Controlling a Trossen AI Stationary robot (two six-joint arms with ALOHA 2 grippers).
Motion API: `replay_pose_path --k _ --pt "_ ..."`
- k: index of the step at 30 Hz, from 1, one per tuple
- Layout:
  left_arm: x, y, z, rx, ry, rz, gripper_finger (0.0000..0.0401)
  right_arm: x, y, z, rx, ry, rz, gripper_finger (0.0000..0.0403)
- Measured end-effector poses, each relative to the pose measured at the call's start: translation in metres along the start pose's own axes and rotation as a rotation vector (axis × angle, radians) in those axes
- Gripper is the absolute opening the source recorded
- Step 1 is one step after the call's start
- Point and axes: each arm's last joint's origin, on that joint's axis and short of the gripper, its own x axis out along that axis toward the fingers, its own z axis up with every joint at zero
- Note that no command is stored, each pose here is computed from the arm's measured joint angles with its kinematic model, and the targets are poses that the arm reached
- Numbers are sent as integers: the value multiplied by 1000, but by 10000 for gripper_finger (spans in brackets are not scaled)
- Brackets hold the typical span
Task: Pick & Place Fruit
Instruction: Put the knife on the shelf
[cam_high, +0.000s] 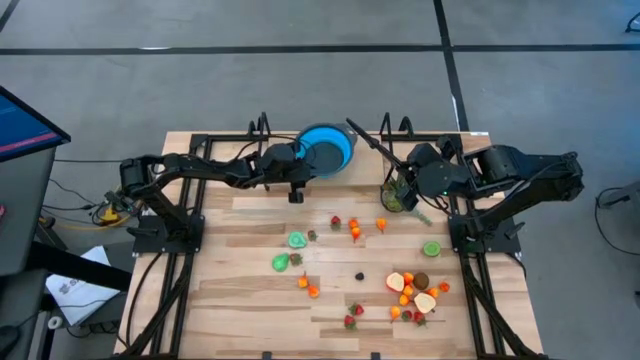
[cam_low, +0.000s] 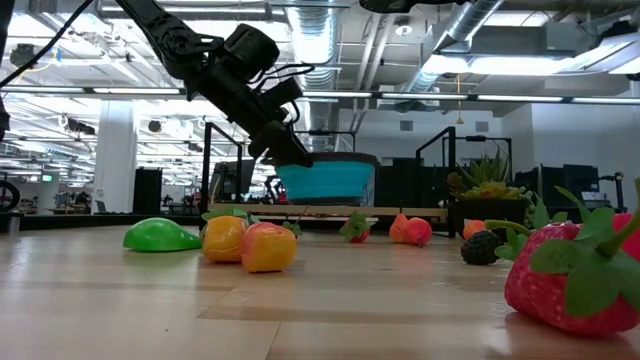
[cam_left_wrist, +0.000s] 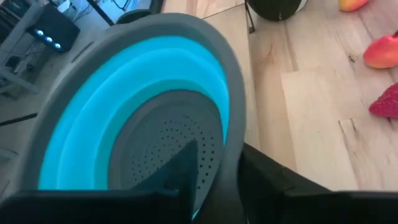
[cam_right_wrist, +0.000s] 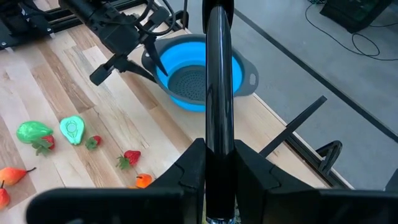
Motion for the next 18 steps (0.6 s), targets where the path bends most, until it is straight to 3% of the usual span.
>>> replay_pose_path --k 6,18 --pt "-1 2 2 31 -11 20 36 0 0 0 -1 0 0 48" --pt "-1 1 1 45 12 43 33 0 0 0 -1 0 0 48"
